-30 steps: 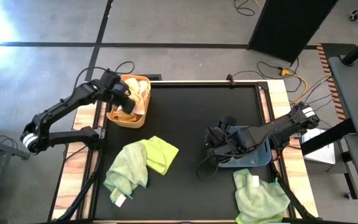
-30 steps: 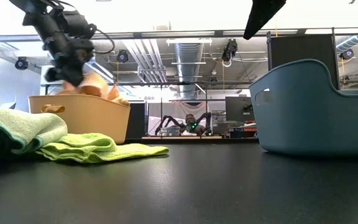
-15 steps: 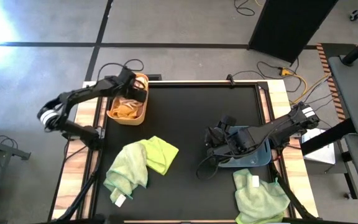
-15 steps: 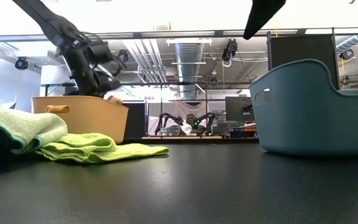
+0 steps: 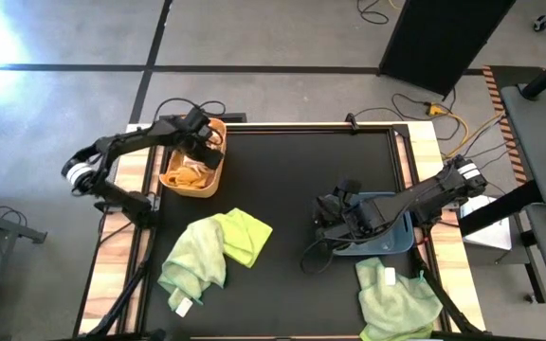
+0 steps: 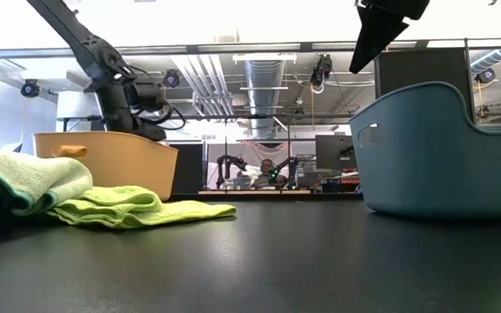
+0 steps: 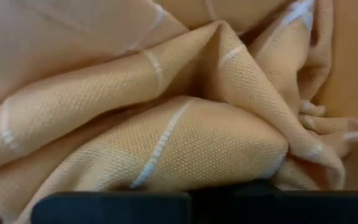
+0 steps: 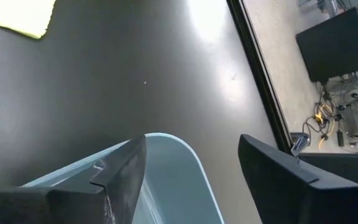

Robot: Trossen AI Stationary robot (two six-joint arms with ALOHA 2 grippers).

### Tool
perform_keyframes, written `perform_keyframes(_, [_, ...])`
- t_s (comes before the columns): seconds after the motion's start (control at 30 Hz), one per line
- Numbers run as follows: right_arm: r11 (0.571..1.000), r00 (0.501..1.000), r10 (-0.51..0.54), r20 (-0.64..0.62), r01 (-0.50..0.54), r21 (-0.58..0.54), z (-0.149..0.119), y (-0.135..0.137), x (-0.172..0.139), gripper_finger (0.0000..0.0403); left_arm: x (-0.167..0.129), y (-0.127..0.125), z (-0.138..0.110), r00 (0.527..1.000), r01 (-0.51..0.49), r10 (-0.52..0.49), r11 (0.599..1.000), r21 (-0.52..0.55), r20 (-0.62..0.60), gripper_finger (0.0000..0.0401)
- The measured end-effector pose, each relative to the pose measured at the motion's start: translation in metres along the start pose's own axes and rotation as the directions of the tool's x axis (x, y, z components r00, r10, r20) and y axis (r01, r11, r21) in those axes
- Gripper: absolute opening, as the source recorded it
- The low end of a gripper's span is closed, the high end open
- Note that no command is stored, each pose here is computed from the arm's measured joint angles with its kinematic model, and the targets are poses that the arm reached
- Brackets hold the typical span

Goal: Sort towels by color in basket
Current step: Put the light yellow microfiber cloth into the yellow bin

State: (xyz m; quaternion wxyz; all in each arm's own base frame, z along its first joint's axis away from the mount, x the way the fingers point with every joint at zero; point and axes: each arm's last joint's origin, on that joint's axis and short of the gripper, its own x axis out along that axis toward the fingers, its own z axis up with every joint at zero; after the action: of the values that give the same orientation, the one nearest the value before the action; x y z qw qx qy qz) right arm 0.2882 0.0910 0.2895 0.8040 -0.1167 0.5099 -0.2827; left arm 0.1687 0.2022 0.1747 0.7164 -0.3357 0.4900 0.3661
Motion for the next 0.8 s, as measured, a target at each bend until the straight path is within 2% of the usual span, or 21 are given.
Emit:
perform_keyframes(0.2, [1.000,1.000,0.000,0.001,0.000,-0.001,0.000,0.000,0.000,0.0240,-0.045,-0.002,-0.016,0.998,0.006,-0.015,0.993,0.122,0.066,0.0000])
perform_keyframes(0.33, [1.000,1.000,0.001,0.002,-0.001,0.000,0.000,0.000,0.000,0.0246,-0.077,-0.001,-0.032,0.995,-0.047,0.035,0.990,0.136,0.088,0.0000])
perform_keyframes(0.43, [1.000,1.000,0.002,0.003,-0.002,0.003,0.000,0.000,0.000,0.0252,-0.092,-0.002,-0.043,0.992,-0.047,0.028,0.988,0.148,0.124,0.0000])
perform_keyframes(0.53, [1.000,1.000,0.003,0.004,-0.003,0.004,0.000,0.000,0.000,0.0257,-0.094,-0.006,-0.055,0.994,-0.025,0.003,0.978,0.209,0.105,0.0000])
perform_keyframes(0.67, [1.000,1.000,0.004,0.006,-0.004,0.006,0.001,0.000,0.000,0.0261,-0.078,-0.014,-0.072,0.999,0.030,-0.036,0.952,0.304,0.014,0.0000])
perform_keyframes(0.8, [1.000,1.000,0.004,0.006,-0.004,-0.003,0.001,0.000,0.000,0.0263,-0.081,-0.020,-0.075,0.999,0.043,-0.041,0.949,0.312,-0.010,0.0000])
